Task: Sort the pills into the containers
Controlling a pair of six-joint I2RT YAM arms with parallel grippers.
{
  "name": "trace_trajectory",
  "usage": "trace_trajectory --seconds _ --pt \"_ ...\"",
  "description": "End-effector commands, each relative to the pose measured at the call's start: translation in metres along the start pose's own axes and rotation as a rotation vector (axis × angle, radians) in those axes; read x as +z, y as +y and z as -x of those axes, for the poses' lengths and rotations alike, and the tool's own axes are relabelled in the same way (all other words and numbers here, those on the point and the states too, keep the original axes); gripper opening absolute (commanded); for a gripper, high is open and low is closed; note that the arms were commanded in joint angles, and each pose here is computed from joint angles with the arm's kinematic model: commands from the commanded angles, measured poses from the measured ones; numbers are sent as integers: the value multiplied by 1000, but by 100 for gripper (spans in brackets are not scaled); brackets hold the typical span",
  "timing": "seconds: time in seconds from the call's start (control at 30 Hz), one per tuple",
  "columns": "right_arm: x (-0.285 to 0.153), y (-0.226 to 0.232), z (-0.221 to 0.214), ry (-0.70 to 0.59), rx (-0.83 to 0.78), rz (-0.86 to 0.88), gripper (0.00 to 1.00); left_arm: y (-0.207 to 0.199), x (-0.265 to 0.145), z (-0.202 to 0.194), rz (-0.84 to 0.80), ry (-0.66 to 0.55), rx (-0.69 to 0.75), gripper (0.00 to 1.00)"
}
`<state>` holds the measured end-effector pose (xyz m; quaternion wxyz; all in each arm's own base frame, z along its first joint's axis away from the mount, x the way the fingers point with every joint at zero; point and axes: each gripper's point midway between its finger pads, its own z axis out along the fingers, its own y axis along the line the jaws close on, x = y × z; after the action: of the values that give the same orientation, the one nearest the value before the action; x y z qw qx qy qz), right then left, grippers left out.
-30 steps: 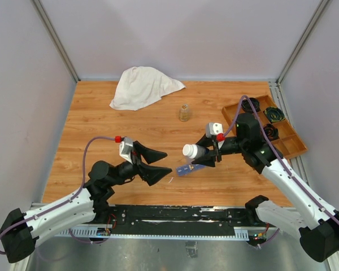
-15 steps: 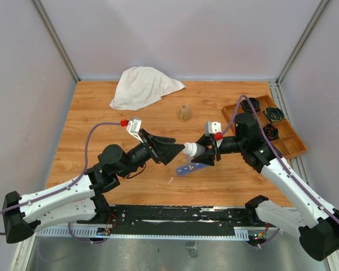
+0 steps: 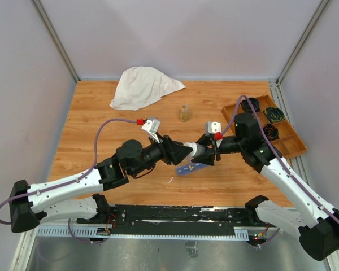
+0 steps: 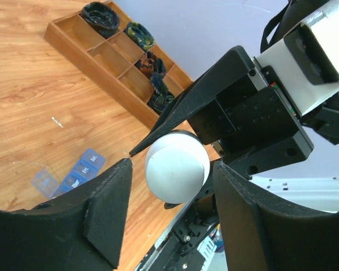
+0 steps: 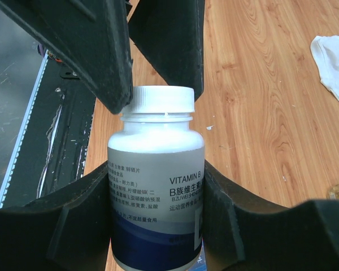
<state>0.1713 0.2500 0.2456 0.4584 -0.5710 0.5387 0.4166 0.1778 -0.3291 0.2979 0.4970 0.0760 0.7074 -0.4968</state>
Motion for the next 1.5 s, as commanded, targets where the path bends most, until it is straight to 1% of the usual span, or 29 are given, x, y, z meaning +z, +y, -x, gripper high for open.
trace_trajectory --seconds 0.0,0.1,0.23,0.33,0.47,0.6,0.67,0.73,0.83,0.9,1.03,1.07,1.13,1.2,1.27,1.47 --pt "-2 -7 3 -11 -9 -22 2 -14 1 9 -30 -6 16 60" --pt "-2 -7 3 -12 -10 -20 2 -14 2 5 -31 7 22 54" --pt "-2 -6 3 -14 -10 -18 2 -15 2 -1 -49 31 33 39" --pt "-2 -5 4 -16 -10 -15 2 -19 2 -7 -85 51 44 30" --pt "-3 -3 6 -24 -16 -7 2 -25 -2 -20 -168 97 112 28" --pt "-3 -1 8 -33 -17 3 2 -38 -9 -33 -338 144 184 27" --pt "-3 0 9 -35 -19 5 2 -41 -14 -42 -421 165 268 28" --pt "-3 0 9 -38 -19 7 2 -39 -17 -49 -470 179 363 27" --pt "-4 1 10 -42 -20 10 2 -28 -19 -58 -497 195 548 27" --pt "-3 1 10 -45 -20 13 1 -25 -22 -63 -546 197 678 27" --pt "-3 2 10 -49 -16 20 2 -27 -29 -66 -684 168 901 30" --pt "-3 2 10 -49 -15 19 2 -28 -31 -67 -719 167 941 32" --pt "-3 3 10 -50 -16 20 2 -30 -31 -64 -759 149 988 43" --pt "-3 3 10 -51 -17 22 2 -31 -31 -57 -788 139 1007 52" --pt "-3 3 11 -52 -17 24 1 -30 -27 -45 -785 120 1006 62" --pt "-3 3 11 -53 -19 23 1 -38 -20 -4 -701 6 956 80"
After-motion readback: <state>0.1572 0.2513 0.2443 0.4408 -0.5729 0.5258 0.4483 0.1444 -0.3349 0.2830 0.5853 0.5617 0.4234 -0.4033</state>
